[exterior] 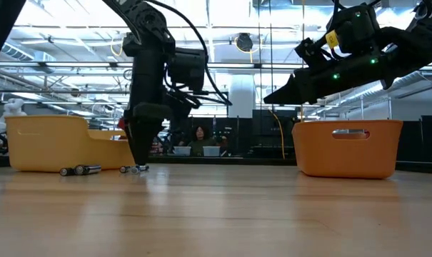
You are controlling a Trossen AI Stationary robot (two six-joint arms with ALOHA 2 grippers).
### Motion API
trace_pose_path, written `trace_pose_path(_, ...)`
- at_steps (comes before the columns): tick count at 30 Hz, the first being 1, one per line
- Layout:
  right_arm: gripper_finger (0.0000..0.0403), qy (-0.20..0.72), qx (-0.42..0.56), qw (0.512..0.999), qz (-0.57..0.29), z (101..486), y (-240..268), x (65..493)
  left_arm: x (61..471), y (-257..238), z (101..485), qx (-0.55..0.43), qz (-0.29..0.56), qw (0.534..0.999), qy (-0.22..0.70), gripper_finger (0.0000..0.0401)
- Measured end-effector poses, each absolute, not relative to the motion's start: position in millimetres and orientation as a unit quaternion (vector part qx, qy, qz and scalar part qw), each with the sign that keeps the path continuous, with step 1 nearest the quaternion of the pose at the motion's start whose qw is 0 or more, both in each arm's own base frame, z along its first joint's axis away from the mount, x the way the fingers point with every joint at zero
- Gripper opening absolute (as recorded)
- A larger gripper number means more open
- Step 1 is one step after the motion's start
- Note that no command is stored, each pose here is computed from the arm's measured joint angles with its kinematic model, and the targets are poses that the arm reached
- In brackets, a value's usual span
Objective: Sort batteries
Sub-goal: Put the silver battery into the yellow bin
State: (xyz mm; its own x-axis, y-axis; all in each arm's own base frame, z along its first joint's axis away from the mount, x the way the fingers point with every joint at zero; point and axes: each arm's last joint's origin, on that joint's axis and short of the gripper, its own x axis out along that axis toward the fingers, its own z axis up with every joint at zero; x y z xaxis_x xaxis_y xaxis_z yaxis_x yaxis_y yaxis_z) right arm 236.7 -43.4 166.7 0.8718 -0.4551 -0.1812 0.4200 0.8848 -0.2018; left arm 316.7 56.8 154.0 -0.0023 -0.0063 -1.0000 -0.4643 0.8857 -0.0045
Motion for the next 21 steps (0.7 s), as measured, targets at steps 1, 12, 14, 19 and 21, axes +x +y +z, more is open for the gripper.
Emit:
trace_pose_path(1, 0.0132, 0.113, -0.078, 0.964, -0.227, 167, -43, 237, 318, 57, 152, -0.169, 0.165, 0.685, 0.689, 0.0195)
trace_pose_path(12, 0.0132, 0.112, -0.078, 0.965, -0.226, 167, -43, 237, 327, 40, 141, -0.034, 0.064, 0.709, 0.702, 0.0146)
trace_pose_path(14, 0.0132, 0.112, -0.078, 0.965, -0.226, 167, -43, 237, 328, 35, 141, -0.014, 0.051, 0.711, 0.701, 0.0115)
trace_pose_path(19, 0.0132, 0.112, -0.076, 0.965, -0.226, 167, -43, 237, 331, 27, 141, 0.018, 0.035, 0.72, 0.693, 0.0024)
trace_pose_path(21, 0.0132, 0.112, -0.076, 0.965, -0.226, 167, -43, 237, 334, 24, 143, 0.021, 0.034, 0.728, 0.684, 0.0017)
